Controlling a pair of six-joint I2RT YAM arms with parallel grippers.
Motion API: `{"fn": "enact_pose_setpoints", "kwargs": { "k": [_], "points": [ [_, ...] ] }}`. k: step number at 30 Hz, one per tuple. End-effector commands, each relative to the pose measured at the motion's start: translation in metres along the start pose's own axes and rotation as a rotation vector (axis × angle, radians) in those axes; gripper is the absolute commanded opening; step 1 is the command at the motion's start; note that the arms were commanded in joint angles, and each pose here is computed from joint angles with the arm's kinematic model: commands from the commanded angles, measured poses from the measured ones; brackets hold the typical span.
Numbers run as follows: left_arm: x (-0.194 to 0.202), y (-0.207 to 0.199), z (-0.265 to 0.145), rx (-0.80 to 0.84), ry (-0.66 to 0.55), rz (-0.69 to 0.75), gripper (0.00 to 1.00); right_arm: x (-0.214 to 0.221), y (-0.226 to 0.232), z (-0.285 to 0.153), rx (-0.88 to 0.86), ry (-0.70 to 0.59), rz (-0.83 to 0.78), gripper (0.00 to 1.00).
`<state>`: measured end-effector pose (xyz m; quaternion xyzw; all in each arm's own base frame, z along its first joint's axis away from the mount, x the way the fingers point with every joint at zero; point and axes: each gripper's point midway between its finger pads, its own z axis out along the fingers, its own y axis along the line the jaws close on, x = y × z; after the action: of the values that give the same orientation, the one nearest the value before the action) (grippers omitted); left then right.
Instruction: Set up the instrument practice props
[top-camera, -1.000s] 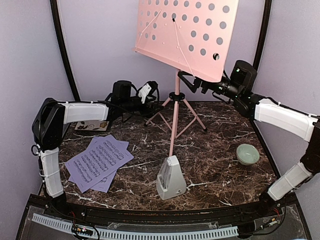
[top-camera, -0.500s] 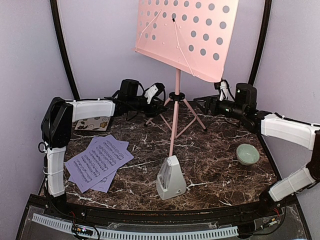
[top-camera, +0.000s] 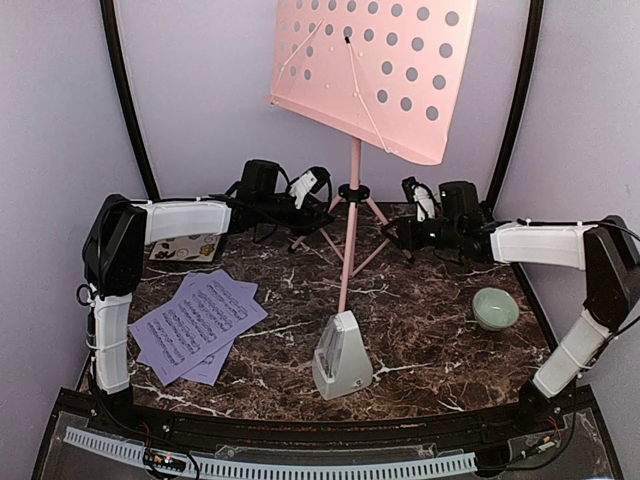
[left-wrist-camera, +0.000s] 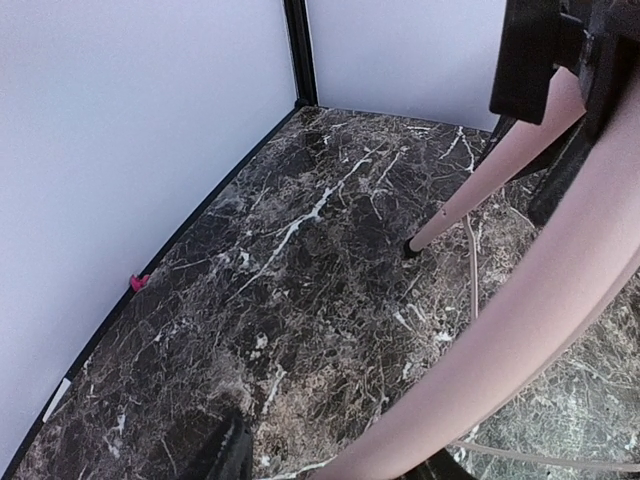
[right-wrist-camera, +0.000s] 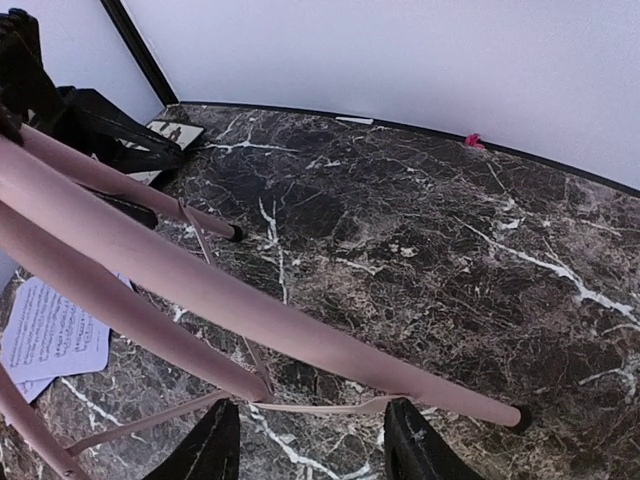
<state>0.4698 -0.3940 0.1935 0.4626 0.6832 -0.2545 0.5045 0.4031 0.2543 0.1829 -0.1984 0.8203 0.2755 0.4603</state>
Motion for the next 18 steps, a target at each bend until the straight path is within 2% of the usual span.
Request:
{"fn": "enact_pose_setpoints", "kwargs": {
  "k": [1,7,11,18],
  "points": [
    [-0.023,0.008,-0.012,-0.039,-0.05,-0.01,0.47,-0.025,-0.006,0.012,0.019,-0.044,-0.042,0.47],
    [-0.022,-0.003,-0.014,0.017,-0.051,-0.023,0.42,-0.028,-0.013,0.032,0.03,-0.033,-0.052,0.41],
    [-0.022,-0.006,-0.022,0.007,-0.048,-0.017,0.39,-0.046,-0.011,0.043,0.016,-0.061,-0.086,0.36],
    [-0.013,-0.013,-0.039,-0.01,-0.031,-0.018,0.34,-0.064,-0.005,0.06,-0.035,-0.087,-0.135,0.34]
  ]
}}
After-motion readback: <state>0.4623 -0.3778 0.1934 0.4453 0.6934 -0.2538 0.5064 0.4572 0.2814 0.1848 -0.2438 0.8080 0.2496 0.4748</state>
